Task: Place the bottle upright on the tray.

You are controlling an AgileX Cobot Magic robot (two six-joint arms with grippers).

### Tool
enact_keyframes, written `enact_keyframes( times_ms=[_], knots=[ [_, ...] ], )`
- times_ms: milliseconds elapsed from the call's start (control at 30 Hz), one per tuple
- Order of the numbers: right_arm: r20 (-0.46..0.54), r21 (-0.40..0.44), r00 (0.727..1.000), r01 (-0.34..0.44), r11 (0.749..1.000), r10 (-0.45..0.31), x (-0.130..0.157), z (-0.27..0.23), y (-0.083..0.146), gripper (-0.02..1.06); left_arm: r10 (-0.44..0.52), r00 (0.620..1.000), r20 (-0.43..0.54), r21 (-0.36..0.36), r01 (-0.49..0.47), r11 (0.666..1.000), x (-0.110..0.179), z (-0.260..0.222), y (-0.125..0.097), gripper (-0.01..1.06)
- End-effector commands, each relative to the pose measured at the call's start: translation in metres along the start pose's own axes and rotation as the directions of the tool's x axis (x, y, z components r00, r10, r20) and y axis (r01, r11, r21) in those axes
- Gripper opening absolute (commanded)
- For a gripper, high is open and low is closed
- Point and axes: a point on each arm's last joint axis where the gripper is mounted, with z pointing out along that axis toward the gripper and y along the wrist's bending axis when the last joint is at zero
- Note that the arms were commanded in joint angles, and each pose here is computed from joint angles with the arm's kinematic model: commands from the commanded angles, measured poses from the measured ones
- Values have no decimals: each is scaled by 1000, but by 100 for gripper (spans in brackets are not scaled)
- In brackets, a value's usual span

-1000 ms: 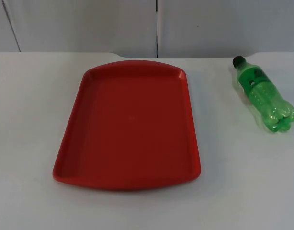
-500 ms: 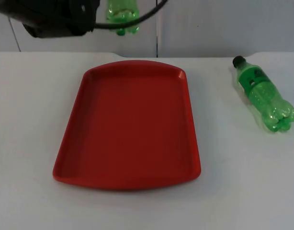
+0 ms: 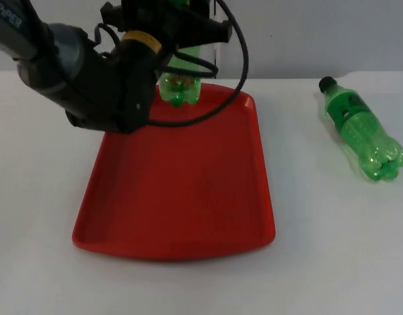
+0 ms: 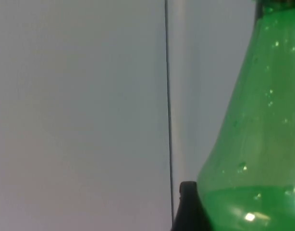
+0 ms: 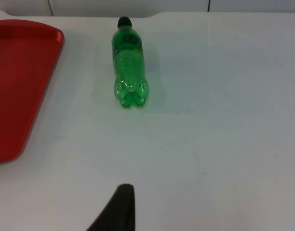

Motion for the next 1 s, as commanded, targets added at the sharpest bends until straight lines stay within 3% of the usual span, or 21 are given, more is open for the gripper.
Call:
enact_keyframes(
  times_ms=[0,200,567,967],
  knots=[
    [7,5,1000,-3,1000,3,0,0,0,105,-7,999,40,2,7,1000,2,-1,-2,0],
    [7,5,1000,-3,1000,3,0,0,0,105,3,999,42,0,-3,1000,23,-5,-3,0],
    [7,5,1000,-3,1000,3,0,0,0,105,19,998,-52,2,-19,1000,67,-15,-1,0],
    [7,5,1000,-3,1000,3,0,0,0,105,24,998,-56,12,-23,1000,69,-16,-2,3]
  ],
)
